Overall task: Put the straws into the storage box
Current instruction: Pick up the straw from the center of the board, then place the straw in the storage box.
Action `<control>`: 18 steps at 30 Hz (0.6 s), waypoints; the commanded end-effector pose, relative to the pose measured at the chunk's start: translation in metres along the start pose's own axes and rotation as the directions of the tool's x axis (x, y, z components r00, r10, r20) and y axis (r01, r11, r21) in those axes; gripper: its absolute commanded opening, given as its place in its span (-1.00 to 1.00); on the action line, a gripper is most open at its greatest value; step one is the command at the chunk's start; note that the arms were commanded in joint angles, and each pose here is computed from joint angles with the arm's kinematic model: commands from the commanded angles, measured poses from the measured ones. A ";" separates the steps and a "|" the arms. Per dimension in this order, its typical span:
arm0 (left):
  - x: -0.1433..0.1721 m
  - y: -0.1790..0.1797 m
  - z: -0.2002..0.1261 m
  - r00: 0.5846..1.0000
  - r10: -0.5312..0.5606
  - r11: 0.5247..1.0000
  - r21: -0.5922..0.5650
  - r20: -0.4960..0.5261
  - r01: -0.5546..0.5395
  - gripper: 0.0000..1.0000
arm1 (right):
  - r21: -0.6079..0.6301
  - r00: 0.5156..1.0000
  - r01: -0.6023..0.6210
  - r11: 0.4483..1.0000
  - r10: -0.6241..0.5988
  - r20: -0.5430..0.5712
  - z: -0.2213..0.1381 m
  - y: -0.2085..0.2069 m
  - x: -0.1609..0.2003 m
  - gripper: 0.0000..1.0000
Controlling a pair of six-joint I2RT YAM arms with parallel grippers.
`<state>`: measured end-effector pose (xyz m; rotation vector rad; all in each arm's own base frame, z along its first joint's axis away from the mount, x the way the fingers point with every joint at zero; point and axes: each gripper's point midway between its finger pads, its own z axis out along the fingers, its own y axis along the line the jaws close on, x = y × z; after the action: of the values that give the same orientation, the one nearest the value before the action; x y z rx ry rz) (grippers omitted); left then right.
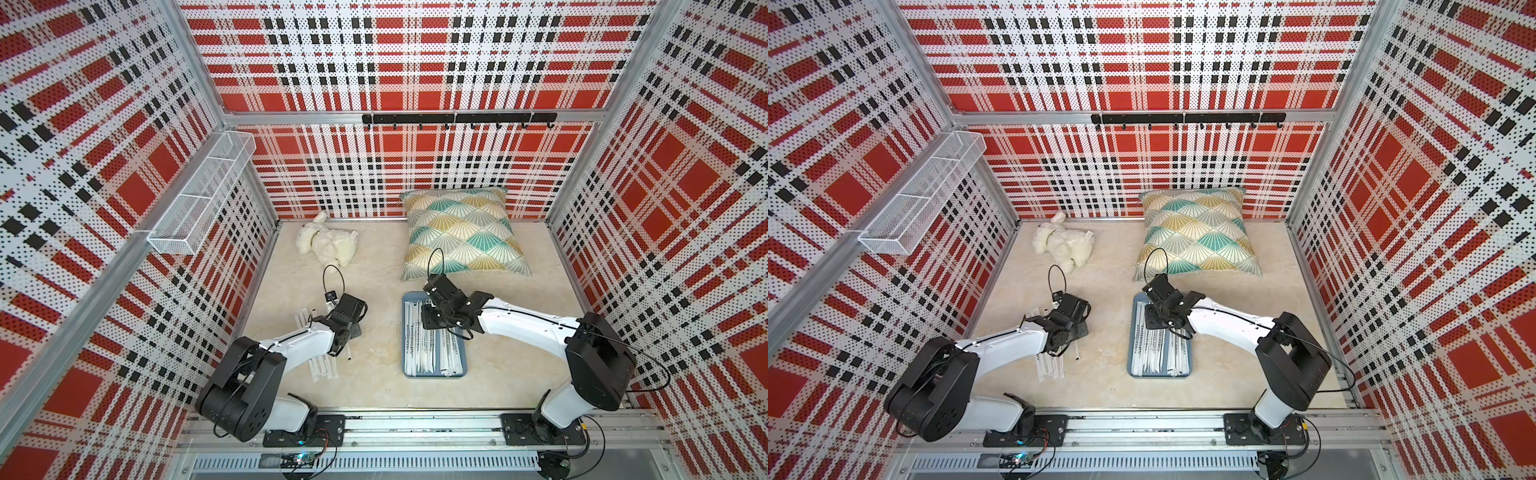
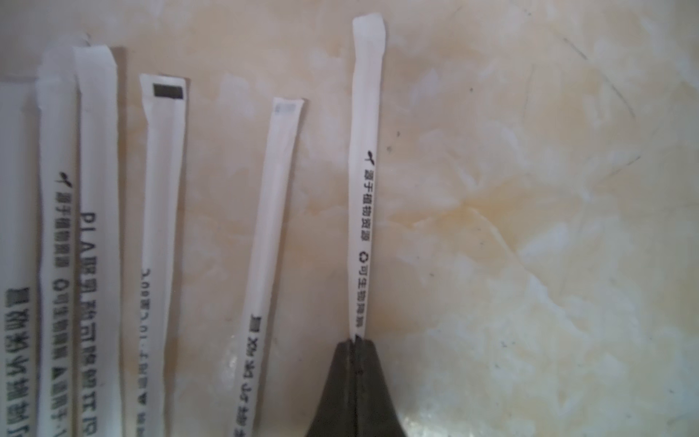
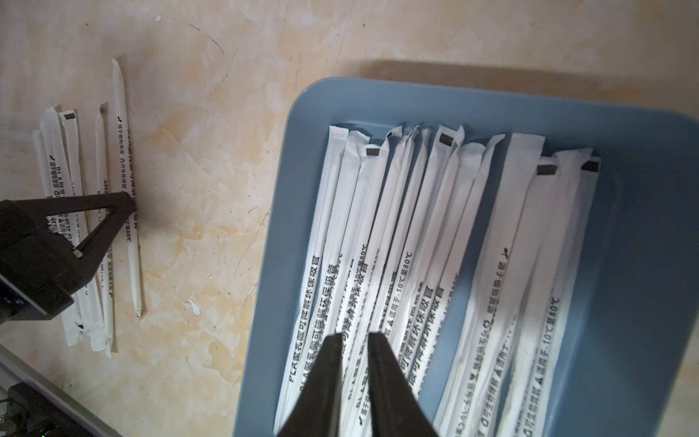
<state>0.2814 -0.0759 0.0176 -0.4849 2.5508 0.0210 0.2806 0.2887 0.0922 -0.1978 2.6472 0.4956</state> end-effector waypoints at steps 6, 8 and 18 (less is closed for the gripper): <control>-0.037 -0.107 -0.074 0.996 0.035 0.954 0.294 0.078 -0.056 -1.00 | 0.056 0.995 -0.056 0.997 0.051 0.081 -0.025 -0.037 -0.027 -0.58; -0.033 -0.146 -0.099 0.996 0.047 0.921 0.383 0.081 -0.074 -1.00 | 0.070 0.992 -0.085 0.994 0.078 0.095 -0.031 -0.051 -0.029 -0.58; 0.062 -0.280 -0.123 0.985 0.173 0.794 0.595 -0.026 -0.124 -1.00 | 0.071 0.971 -0.221 0.973 0.212 0.111 -0.036 -0.088 -0.026 -0.57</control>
<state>0.2725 -0.3545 0.1248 -0.0168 2.4465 -0.6867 0.3099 0.1959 0.1024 0.1155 2.6058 0.4170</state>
